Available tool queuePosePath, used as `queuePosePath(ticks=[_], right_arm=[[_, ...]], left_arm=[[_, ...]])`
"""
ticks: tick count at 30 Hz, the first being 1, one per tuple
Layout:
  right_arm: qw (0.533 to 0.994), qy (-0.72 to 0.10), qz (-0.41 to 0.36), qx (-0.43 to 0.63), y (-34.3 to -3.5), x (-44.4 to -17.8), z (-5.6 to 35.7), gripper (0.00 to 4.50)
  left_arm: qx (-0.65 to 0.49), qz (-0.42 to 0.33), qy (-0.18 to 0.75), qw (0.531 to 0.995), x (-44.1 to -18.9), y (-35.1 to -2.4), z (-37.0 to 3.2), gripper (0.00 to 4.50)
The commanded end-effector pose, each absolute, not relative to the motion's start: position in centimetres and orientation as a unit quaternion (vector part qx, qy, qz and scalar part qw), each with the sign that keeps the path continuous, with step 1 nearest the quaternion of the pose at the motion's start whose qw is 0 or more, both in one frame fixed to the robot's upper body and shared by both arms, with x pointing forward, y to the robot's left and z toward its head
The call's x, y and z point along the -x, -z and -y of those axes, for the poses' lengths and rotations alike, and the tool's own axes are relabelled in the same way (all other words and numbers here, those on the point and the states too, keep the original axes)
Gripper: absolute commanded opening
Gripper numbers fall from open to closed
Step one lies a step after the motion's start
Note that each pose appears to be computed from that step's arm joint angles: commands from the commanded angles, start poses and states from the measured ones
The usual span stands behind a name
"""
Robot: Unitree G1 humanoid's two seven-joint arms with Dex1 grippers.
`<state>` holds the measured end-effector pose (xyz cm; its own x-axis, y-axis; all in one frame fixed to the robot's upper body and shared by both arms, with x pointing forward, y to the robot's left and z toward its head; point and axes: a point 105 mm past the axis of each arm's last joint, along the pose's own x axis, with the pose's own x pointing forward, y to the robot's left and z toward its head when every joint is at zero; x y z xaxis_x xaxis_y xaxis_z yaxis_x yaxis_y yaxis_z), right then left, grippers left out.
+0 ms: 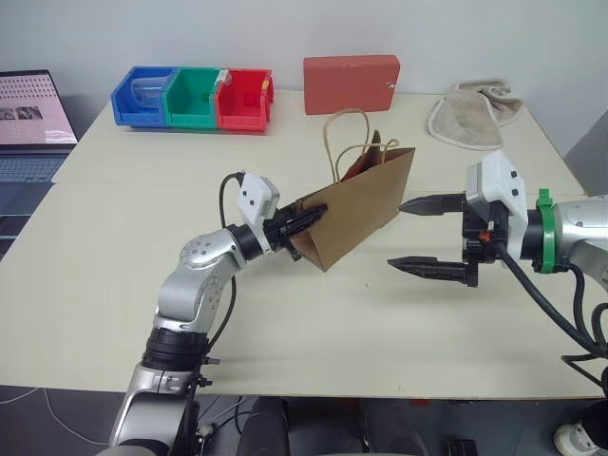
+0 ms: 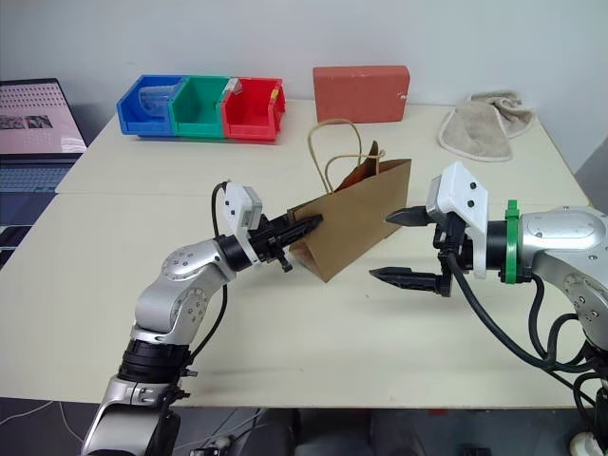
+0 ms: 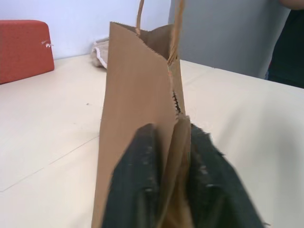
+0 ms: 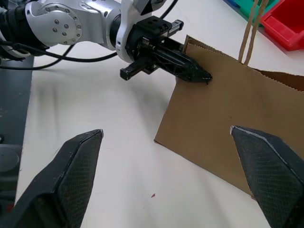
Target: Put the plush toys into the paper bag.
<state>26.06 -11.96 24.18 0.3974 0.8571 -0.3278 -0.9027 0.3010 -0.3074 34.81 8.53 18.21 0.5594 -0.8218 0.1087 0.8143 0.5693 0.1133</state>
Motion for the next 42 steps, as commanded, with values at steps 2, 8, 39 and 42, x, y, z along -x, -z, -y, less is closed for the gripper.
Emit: queuePosePath(ticks=[2, 8, 39, 42], right_arm=[[0.816, -0.519, -0.013, 0.252, -24.9, -25.9, 12.3, 4.5], [0.842, -0.458, 0.022, 0.285, -25.4, -25.4, 14.5, 4.5], [0.873, -0.389, -0.071, 0.286, -26.5, -23.4, 21.5, 4.5], [0.865, -0.388, -0.085, 0.307, -27.4, -23.8, 23.5, 4.5]], left_arm=[[-0.049, 0.097, 0.461, 0.881, -35.5, -19.5, -8.8, 0.02], [-0.047, 0.087, 0.555, 0.826, -35.0, -20.5, -8.6, 0.02], [-0.184, -0.005, 0.607, 0.773, -32.4, -20.5, -14.3, 3.61], [-0.228, -0.049, 0.554, 0.799, -31.2, -20.9, -17.8, 3.89]])
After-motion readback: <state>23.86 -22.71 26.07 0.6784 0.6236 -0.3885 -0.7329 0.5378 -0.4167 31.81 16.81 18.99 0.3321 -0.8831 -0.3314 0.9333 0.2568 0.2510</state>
